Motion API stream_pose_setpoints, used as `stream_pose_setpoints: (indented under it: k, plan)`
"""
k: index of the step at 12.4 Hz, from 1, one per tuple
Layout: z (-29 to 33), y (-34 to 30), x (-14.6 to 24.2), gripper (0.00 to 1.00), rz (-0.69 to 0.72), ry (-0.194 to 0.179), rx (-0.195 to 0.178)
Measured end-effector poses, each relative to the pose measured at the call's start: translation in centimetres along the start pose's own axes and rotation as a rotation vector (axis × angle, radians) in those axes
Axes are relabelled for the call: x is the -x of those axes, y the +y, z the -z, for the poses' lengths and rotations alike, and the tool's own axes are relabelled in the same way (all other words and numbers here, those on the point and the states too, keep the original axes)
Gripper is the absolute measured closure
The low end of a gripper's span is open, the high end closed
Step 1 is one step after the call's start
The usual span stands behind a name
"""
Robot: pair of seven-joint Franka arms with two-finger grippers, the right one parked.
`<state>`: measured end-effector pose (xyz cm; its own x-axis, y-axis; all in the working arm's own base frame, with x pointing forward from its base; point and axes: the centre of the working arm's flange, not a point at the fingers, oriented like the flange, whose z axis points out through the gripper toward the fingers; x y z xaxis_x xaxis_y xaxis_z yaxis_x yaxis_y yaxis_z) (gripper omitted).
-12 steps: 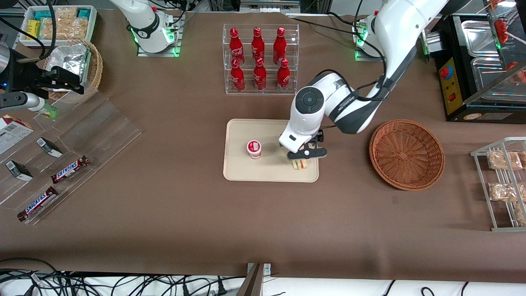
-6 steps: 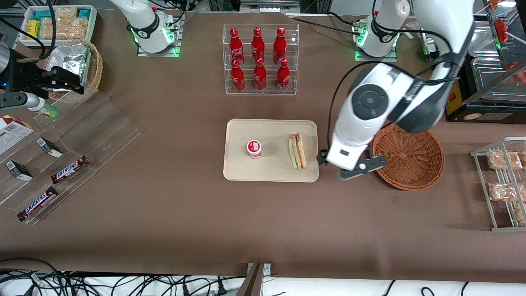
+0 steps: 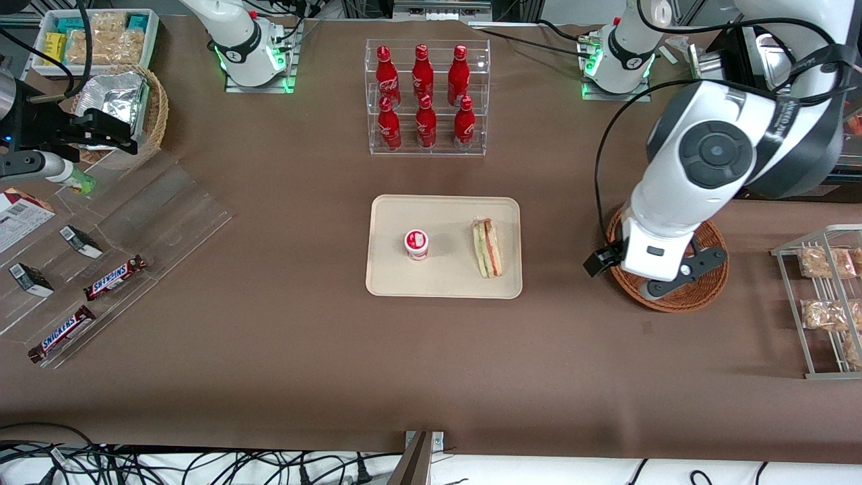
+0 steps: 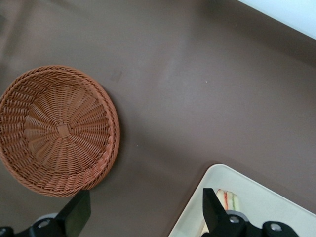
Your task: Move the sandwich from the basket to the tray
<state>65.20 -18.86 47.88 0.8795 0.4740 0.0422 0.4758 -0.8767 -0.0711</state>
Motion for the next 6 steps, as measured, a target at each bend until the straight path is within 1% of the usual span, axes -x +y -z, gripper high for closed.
stream_pose_setpoints:
  k: [2,4,6]
  plan:
    - [0.5,-1.8,-0.9,0.0,-0.039,-0.03,-0.004]
    - [2.2,-5.4,-2.5,0.0,-0.087,-0.064,0.008]
    - [5.1,-9.8,-3.5,0.0,-0.147,-0.079,0.015]
